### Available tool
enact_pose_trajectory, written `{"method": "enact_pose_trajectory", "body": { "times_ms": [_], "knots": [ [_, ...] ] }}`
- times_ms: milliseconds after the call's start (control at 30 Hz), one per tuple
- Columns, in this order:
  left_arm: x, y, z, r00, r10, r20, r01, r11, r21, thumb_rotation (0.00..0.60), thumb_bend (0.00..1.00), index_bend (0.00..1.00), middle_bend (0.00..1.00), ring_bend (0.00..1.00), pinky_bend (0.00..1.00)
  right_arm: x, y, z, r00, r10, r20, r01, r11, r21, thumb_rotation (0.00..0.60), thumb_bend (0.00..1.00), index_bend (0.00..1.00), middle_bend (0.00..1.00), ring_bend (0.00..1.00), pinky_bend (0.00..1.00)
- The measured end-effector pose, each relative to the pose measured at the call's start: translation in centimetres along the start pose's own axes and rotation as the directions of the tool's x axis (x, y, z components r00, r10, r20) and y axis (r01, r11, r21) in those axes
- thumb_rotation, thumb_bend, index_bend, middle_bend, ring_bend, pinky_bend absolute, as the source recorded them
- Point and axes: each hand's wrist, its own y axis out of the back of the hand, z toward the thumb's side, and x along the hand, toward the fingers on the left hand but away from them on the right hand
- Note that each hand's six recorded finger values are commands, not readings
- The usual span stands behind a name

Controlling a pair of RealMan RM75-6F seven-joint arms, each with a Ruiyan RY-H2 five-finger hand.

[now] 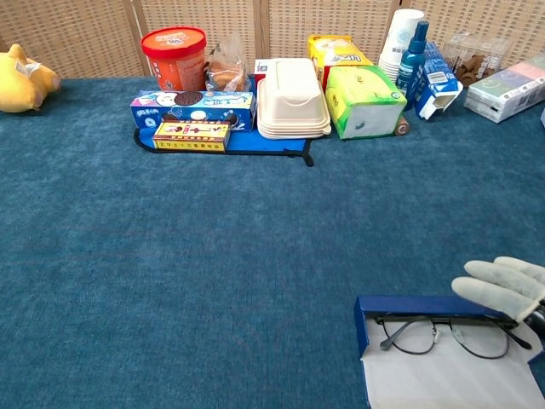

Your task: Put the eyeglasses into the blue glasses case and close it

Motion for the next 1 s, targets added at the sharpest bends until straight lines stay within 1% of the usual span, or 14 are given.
{"method": "enact_pose_trajectory", "body": {
  "times_ms": [133,233,333,533,700,1000],
  "knots": [
    [0.0,-0.3,-0.3,1.000,-0.003,-0.005,0.003,1.000,0.001,0.600,0.13,0.12,0.17,0.04,0.00,-0.2,0.4,0.0,1.000,0.001,0.000,-0.001,1.000,0.007,0.600,0.20,0.37,0.21,0.17,0.18],
    [0.0,-0.4,-0.4,1.000,-0.005,-0.007,0.005,1.000,-0.001,0.600,0.13,0.12,0.17,0.04,0.00,-0.3,0.5,0.0,1.000,0.006,0.000,-0.006,1.000,0.014,0.600,0.23,0.41,0.24,0.19,0.19],
    [0.0,-0.5,-0.4,1.000,-0.006,-0.008,0.006,1.000,-0.002,0.600,0.13,0.12,0.17,0.04,0.00,-0.5,0.6,0.0,1.000,0.010,0.001,-0.010,1.000,0.018,0.600,0.24,0.44,0.24,0.20,0.19],
    [-0.1,-0.4,-0.7,1.000,-0.007,-0.015,0.007,1.000,-0.001,0.600,0.13,0.12,0.17,0.04,0.00,-0.7,0.3,-0.1,0.999,0.035,0.003,-0.035,0.998,0.051,0.600,0.26,0.45,0.25,0.20,0.20],
    [-0.2,-0.6,-0.9,1.000,-0.014,-0.019,0.014,1.000,0.002,0.600,0.13,0.12,0.17,0.04,0.00,-0.8,0.2,-0.1,0.999,0.052,0.001,-0.052,0.996,0.071,0.600,0.25,0.48,0.27,0.22,0.21],
    [-0.2,-0.9,-1.1,1.000,-0.021,-0.022,0.021,1.000,0.001,0.600,0.13,0.12,0.16,0.04,0.00,-0.9,0.2,0.0,0.998,0.069,0.001,-0.069,0.995,0.073,0.600,0.25,0.54,0.31,0.24,0.21]
  ]
}}
